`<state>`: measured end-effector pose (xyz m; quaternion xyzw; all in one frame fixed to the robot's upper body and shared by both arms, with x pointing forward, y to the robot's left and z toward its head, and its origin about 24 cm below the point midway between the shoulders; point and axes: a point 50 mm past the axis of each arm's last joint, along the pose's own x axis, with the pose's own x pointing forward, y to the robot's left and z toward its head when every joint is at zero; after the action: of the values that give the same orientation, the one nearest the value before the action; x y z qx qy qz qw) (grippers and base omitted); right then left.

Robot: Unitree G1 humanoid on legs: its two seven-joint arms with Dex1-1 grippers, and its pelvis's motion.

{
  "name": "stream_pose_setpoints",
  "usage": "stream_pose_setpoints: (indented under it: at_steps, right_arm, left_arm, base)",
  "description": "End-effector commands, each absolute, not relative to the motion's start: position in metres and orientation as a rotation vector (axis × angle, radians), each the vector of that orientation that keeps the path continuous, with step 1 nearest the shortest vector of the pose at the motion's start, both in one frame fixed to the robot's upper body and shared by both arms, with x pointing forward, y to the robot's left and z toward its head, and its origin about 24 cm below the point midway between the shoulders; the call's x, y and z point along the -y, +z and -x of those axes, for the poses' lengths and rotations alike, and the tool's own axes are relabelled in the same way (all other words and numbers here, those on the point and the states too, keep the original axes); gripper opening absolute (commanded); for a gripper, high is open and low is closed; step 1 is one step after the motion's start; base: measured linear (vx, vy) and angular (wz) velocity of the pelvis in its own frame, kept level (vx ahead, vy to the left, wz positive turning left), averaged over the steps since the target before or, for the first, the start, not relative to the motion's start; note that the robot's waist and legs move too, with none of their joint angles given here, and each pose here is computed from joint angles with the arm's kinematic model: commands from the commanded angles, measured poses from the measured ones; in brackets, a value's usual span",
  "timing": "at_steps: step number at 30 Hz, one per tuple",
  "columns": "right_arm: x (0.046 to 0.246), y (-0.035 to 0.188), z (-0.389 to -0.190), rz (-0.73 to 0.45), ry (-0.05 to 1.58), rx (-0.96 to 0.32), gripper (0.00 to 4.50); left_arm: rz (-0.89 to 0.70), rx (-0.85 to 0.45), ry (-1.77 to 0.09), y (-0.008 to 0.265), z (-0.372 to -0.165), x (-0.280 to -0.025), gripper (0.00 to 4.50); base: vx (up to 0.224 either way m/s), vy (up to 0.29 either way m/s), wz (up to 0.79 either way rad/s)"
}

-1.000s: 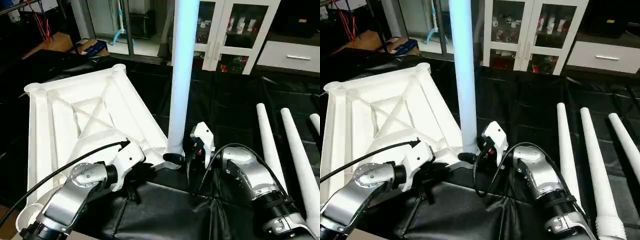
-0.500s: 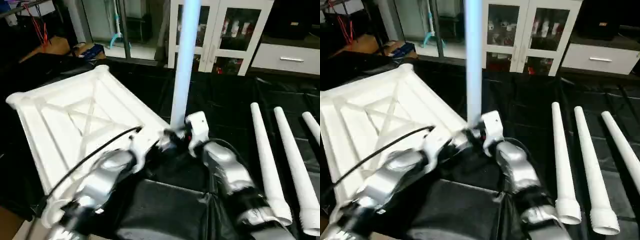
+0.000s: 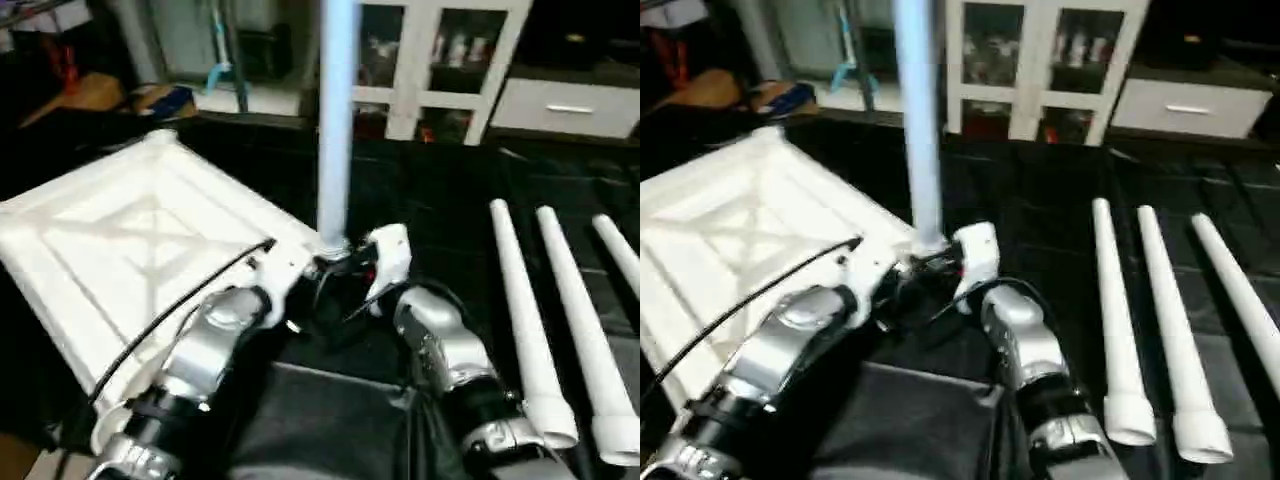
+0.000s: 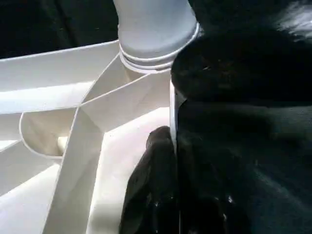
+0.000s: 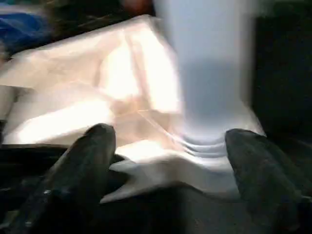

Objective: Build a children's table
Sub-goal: Rotate leg to tighten

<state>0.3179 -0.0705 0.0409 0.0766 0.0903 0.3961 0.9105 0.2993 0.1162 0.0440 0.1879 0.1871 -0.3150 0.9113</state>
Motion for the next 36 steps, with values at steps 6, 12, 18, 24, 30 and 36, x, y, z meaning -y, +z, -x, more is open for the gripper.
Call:
stream_pose_setpoints:
  at_steps: [6, 12, 18, 24, 30, 36]
  right_arm:
    - [0.096, 0.064, -0.314, -0.024, 1.04, -0.112, 4.24]
    - [0.11, 0.066, -0.313, 0.019, 1.075, -0.126, 4.24]
    - [0.117, 0.066, -0.308, 0.02, 1.159, -0.157, 3.87]
    - [0.122, 0.062, -0.304, 0.037, 1.185, -0.182, 3.44]
    - [0.122, 0.06, -0.301, 0.017, 1.204, -0.197, 2.96]
    - [0.118, 0.055, -0.303, 0.004, 1.136, -0.202, 2.29]
  left_arm:
    - [-0.435, -0.343, -1.01, 0.051, -0.258, -0.119, 0.0]
    - [-0.422, -0.36, -1.046, 0.051, -0.249, -0.123, 0.0]
    - [-0.414, -0.356, -1.066, 0.053, -0.247, -0.123, 0.0]
    - [-0.416, -0.358, -1.068, 0.053, -0.248, -0.123, 0.0]
    - [-0.411, -0.357, -1.075, 0.053, -0.248, -0.121, 0.0]
    - [-0.383, -0.357, -1.074, 0.051, -0.248, -0.118, 0.0]
  base:
    - [0.0, 0.0, 0.0]
    - [0.0, 0.0, 0.0]
    - [0.0, 0.0, 0.0]
    - [0.0, 0.0, 0.0]
    - [0.0, 0.0, 0.0]
    - [0.0, 0.0, 0.0]
